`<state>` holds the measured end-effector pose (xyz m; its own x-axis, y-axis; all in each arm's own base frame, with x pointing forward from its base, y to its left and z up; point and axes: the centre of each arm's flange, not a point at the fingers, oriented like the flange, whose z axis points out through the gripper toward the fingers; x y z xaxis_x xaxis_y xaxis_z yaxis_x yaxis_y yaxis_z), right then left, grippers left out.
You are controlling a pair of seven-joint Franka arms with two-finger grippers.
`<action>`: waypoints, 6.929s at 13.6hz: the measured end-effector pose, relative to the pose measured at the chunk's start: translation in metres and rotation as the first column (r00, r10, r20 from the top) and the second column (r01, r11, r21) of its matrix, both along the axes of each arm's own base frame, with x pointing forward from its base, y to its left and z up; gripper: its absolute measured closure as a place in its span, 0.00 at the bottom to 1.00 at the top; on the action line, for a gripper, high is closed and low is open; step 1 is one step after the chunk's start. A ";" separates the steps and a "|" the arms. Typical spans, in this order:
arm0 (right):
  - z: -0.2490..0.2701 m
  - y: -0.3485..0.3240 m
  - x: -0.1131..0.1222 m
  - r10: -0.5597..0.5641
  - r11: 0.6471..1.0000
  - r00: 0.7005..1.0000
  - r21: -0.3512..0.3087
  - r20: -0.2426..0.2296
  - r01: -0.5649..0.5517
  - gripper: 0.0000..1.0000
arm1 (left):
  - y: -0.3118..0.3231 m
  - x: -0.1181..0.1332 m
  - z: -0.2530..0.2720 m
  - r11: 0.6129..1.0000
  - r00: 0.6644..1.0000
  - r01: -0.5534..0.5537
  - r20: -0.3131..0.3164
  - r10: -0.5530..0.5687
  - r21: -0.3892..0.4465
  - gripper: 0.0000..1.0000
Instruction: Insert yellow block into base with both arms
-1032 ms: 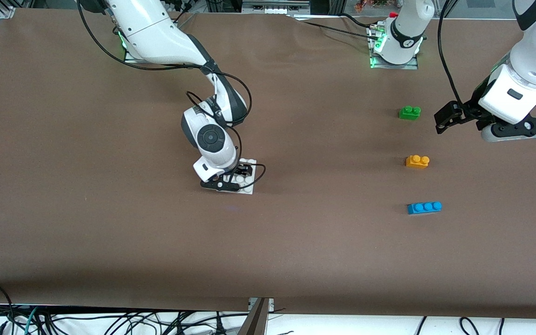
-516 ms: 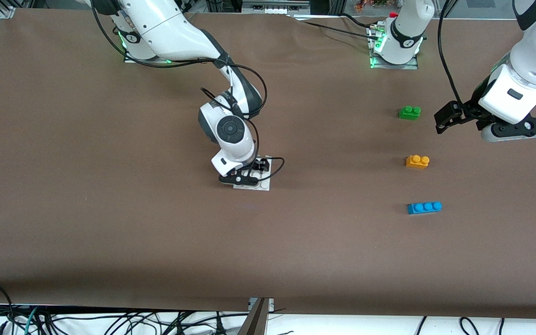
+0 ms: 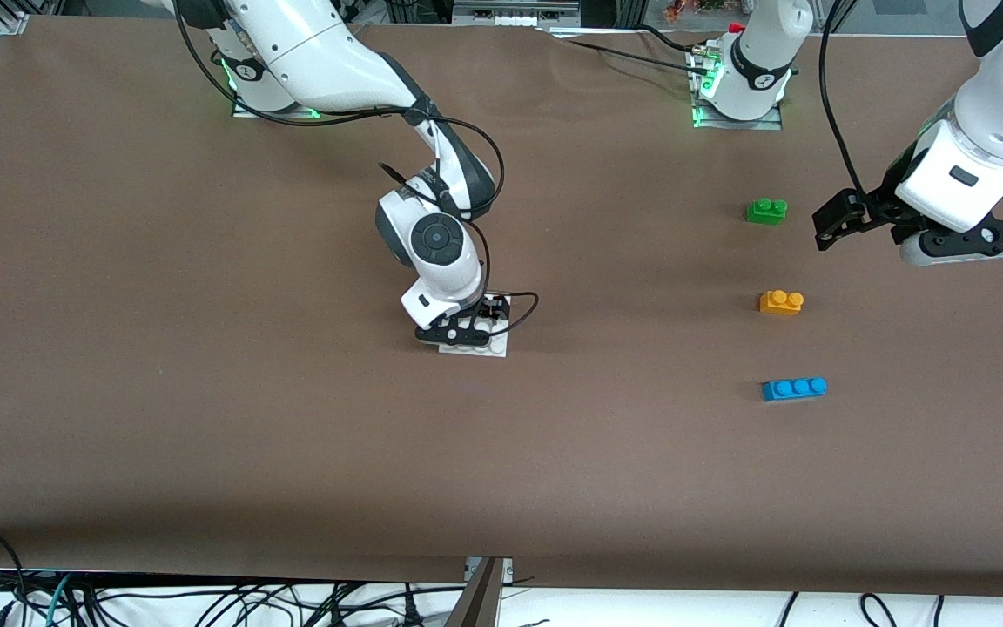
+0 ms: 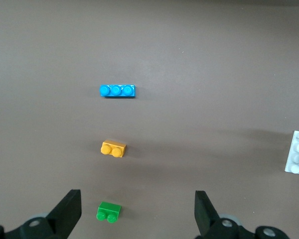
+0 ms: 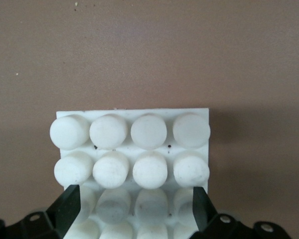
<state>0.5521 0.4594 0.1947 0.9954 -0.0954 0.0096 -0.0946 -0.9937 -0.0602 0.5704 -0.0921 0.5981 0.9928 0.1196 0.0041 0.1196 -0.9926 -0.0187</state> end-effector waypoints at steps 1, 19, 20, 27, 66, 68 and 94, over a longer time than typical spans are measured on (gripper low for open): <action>0.003 0.001 0.001 0.000 1.000 1.000 0.004 0.005 0.000 0.00 | -0.001 0.000 0.000 1.000 1.000 0.001 0.000 -0.001 0.000 0.00; -0.010 -0.017 0.019 -0.031 0.999 0.999 -0.005 0.011 0.031 0.00 | -0.008 -0.002 0.000 1.000 1.000 0.015 -0.003 -0.015 0.000 0.00; -0.010 -0.016 0.019 -0.032 0.999 0.999 -0.002 0.014 0.032 0.00 | -0.009 -0.002 -0.001 1.000 1.000 0.016 -0.006 -0.016 0.000 0.00; -0.011 -0.015 0.019 -0.033 0.999 0.999 0.004 0.023 0.032 0.00 | -0.009 -0.002 -0.003 1.000 1.000 0.017 -0.015 -0.017 0.001 0.00; 0.413 -0.453 0.075 -0.030 0.993 0.980 -0.109 0.195 0.052 0.00 | 0.028 0.014 -0.025 0.999 0.997 -0.050 -0.052 0.050 0.008 0.00; 0.420 -0.465 0.064 -0.013 0.993 0.986 -0.110 0.167 0.032 0.00 | 0.023 0.015 -0.030 0.999 0.998 -0.038 -0.059 0.039 0.014 0.00; 0.410 -0.464 0.049 0.051 0.993 0.998 -0.111 0.048 -0.046 0.00 | 0.086 0.049 -0.285 0.996 0.935 0.085 -0.345 -0.084 -0.012 0.00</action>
